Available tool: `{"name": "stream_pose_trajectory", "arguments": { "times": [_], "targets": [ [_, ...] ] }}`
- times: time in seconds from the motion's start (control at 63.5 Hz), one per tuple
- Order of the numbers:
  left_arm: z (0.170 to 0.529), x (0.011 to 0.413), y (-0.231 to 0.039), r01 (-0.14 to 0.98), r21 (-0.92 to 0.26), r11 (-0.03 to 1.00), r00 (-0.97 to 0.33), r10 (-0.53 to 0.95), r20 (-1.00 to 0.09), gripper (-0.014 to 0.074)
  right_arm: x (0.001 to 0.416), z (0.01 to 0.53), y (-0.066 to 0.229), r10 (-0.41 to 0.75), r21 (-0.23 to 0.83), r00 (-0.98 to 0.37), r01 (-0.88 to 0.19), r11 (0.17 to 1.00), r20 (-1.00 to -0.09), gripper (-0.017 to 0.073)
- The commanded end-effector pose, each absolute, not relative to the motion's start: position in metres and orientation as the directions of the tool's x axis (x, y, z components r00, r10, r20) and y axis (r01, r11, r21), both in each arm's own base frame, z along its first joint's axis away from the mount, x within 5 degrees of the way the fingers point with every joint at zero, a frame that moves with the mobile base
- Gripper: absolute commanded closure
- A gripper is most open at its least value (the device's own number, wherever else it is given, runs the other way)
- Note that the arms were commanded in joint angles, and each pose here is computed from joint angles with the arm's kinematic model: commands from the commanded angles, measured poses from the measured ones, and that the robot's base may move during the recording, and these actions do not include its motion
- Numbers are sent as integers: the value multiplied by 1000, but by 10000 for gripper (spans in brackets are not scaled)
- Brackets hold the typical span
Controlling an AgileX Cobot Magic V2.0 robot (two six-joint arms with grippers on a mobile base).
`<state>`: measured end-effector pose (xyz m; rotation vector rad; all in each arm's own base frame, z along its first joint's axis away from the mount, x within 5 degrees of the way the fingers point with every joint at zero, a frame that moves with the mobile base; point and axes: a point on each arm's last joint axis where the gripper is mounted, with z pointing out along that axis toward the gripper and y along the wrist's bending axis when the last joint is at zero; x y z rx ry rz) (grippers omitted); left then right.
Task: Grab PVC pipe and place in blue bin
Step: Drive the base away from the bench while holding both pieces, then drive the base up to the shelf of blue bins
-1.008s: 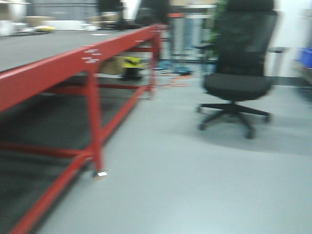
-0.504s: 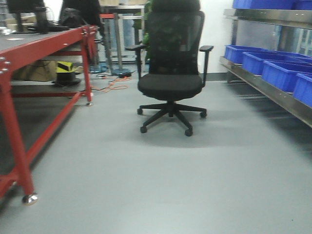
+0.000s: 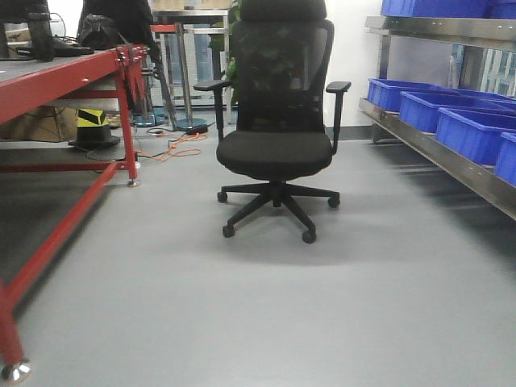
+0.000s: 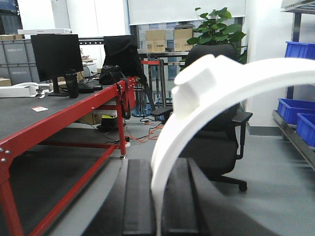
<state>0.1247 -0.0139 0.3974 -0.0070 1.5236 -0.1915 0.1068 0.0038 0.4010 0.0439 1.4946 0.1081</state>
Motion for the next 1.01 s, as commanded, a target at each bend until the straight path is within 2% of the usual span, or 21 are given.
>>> {"name": "stream_pose_trajectory", "arguments": {
  "times": [0.0, 0.992],
  "targets": [
    [400, 124, -14, 127, -141, 982, 62, -150, -987, 704, 106, 403, 4, 91, 87, 98, -44, 995, -991, 727],
    [400, 124, -14, 127, -141, 982, 62, -150, -987, 704, 106, 403, 4, 91, 87, 98, -44, 995, -991, 727]
  ]
}}
